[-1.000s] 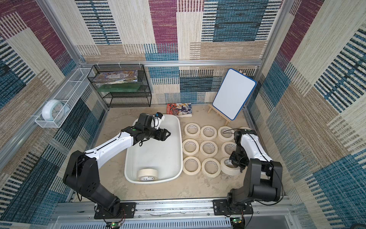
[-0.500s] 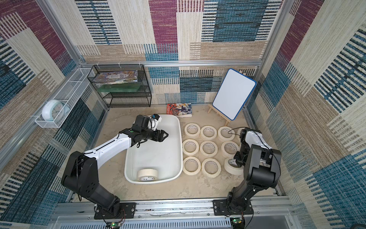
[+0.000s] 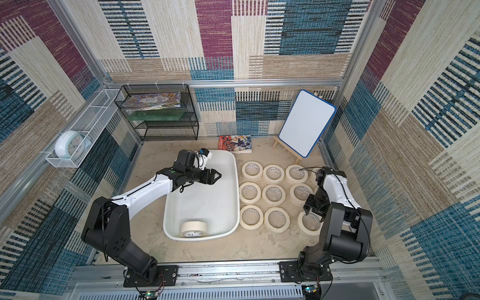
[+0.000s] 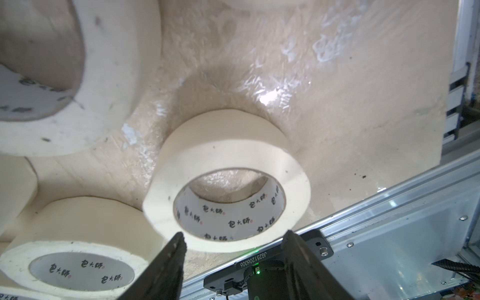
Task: Take out the art tape in the storage box
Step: Place the art tape at the center of the board, then pick up the art tape from the storage box.
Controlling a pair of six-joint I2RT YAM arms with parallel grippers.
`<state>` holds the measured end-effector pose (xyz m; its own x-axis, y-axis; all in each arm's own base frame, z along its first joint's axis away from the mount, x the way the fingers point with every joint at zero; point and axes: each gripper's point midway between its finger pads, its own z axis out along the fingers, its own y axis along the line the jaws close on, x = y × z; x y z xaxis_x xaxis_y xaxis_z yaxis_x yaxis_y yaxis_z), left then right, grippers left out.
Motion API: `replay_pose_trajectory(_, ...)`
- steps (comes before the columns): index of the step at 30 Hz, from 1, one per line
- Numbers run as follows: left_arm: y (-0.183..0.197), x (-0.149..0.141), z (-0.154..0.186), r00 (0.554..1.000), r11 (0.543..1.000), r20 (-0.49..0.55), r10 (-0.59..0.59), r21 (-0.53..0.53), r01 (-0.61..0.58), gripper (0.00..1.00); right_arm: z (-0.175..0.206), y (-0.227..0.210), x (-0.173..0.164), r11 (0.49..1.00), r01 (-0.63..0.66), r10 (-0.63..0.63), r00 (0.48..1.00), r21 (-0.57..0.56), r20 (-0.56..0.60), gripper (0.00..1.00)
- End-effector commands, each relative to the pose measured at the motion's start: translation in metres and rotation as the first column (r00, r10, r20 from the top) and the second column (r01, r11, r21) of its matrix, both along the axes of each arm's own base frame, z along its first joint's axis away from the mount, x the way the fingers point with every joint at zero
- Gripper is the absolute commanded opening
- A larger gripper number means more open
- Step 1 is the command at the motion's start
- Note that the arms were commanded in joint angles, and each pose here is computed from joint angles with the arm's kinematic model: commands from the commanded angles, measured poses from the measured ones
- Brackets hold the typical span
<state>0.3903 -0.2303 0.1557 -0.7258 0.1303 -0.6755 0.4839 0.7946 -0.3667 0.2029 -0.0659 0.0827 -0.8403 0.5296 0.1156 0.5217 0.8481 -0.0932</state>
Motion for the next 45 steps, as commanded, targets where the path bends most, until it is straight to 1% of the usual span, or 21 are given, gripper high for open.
replay_pose_trajectory(1, 0.002, -0.003, 0.006, 1.000, 1.000, 0.008, -0.003, 0.004, 0.003, 0.79, 0.018, 0.007, 0.016, 0.999, -0.027, 0.025, 0.997, 0.021, 0.079, 0.64)
replay_pose_trajectory(3, 0.004, -0.006, 0.009, 1.000, 1.000, 0.011, -0.001, 0.014, 0.001, 0.79, 0.033, 0.018, 0.030, 0.997, -0.058, 0.051, 0.990, 0.045, 0.133, 0.64)
replay_pose_trajectory(6, 0.011, -0.012, 0.011, 1.000, 0.999, 0.005, 0.012, 0.035, -0.012, 0.80, 0.053, 0.044, 0.051, 0.990, -0.137, 0.128, 0.972, 0.033, 0.196, 0.66)
replay_pose_trajectory(8, 0.016, -0.018, 0.012, 1.000, 0.999, -0.003, 0.021, 0.048, -0.021, 0.80, 0.059, 0.069, 0.065, 0.979, -0.204, 0.193, 0.955, 0.024, 0.226, 0.71)
replay_pose_trajectory(10, 0.022, -0.028, 0.011, 0.999, 0.997, -0.018, 0.035, 0.067, -0.033, 0.80, 0.064, 0.102, 0.078, 0.955, -0.295, 0.282, 0.925, 0.012, 0.253, 0.76)
replay_pose_trajectory(12, 0.029, -0.040, 0.011, 0.998, 0.995, -0.034, 0.047, 0.088, -0.044, 0.80, 0.072, 0.129, 0.093, 0.924, -0.381, 0.372, 0.881, -0.025, 0.292, 0.81)
replay_pose_trajectory(15, 0.038, -0.066, 0.020, 0.997, 0.991, -0.051, 0.063, 0.119, -0.057, 0.80, 0.090, 0.168, 0.116, 0.868, -0.488, 0.482, 0.787, -0.090, 0.385, 0.93)
replay_pose_trajectory(17, 0.044, -0.088, 0.028, 0.996, 0.987, -0.062, 0.070, 0.147, -0.060, 0.81, 0.107, 0.190, 0.127, 0.838, -0.527, 0.527, 0.715, -0.141, 0.458, 0.96)
replay_pose_trajectory(18, 0.050, -0.099, 0.031, 0.995, 0.983, -0.068, 0.078, 0.169, -0.066, 0.82, 0.117, 0.201, 0.132, 0.820, -0.546, 0.550, 0.669, -0.172, 0.501, 0.96)
replay_pose_trajectory(19, 0.055, -0.110, 0.033, 0.994, 0.980, -0.070, 0.088, 0.188, -0.073, 0.84, 0.127, 0.213, 0.136, 0.792, -0.574, 0.582, 0.610, -0.207, 0.537, 1.00)
replay_pose_trajectory(21, 0.066, -0.127, 0.038, 0.991, 0.973, -0.068, 0.118, 0.210, -0.102, 0.86, 0.145, 0.230, 0.141, 0.750, -0.596, 0.629, 0.506, -0.288, 0.590, 1.00)
replay_pose_trajectory(24, 0.076, -0.151, 0.044, 0.985, 0.972, -0.067, 0.161, 0.186, -0.146, 0.87, 0.141, 0.256, 0.146, 0.713, -0.645, 0.609, 0.377, -0.274, 0.698, 1.00)
replay_pose_trajectory(26, 0.079, -0.168, 0.046, 0.981, 0.973, -0.082, 0.174, 0.167, -0.159, 0.88, 0.129, 0.266, 0.147, 0.700, -0.671, 0.591, 0.354, -0.243, 0.725, 1.00)
replay_pose_trajectory(28, 0.079, -0.184, 0.044, 0.977, 0.973, -0.108, 0.182, 0.162, -0.163, 0.88, 0.119, 0.268, 0.152, 0.702, -0.670, 0.597, 0.372, -0.240, 0.711, 1.00)
replay_pose_trajectory(29, 0.078, -0.194, 0.042, 0.976, 0.974, -0.121, 0.179, 0.163, -0.158, 0.88, 0.119, 0.267, 0.156, 0.707, -0.662, 0.601, 0.379, -0.249, 0.703, 1.00)
replay_pose_trajectory(33, 0.071, -0.228, 0.030, 0.968, 0.975, -0.190, 0.165, 0.181, -0.130, 0.87, 0.123, 0.265, 0.170, 0.699, -0.648, 0.637, 0.371, -0.303, 0.676, 1.00)
replay_pose_trajectory(36, 0.061, -0.258, 0.022, 0.958, 0.981, -0.259, 0.120, 0.178, -0.075, 0.87, 0.122, 0.264, 0.176, 0.693, -0.643, 0.653, 0.369, -0.325, 0.661, 1.00)
replay_pose_trajectory(38, 0.061, -0.273, 0.017, 0.950, 0.978, -0.290, 0.116, 0.201, -0.058, 0.87, 0.119, 0.263, 0.178, 0.689, -0.643, 0.660, 0.368, -0.333, 0.655, 1.00)
replay_pose_trajectory(42, 0.059, -0.287, 0.001, 0.932, 0.965, -0.345, 0.112, 0.262, -0.019, 0.86, 0.111, 0.263, 0.178, 0.687, -0.648, 0.665, 0.378, -0.328, 0.645, 1.00)
replay_pose_trajectory(44, 0.060, -0.287, -0.008, 0.928, 0.954, -0.354, 0.118, 0.301, -0.006, 0.86, 0.109, 0.263, 0.177, 0.688, -0.649, 0.663, 0.381, -0.325, 0.644, 1.00)
replay_pose_trajectory(45, 0.061, -0.283, -0.010, 0.931, 0.946, -0.340, 0.130, 0.323, -0.014, 0.86, 0.109, 0.262, 0.176, 0.688, -0.648, 0.665, 0.381, -0.328, 0.642, 1.00)
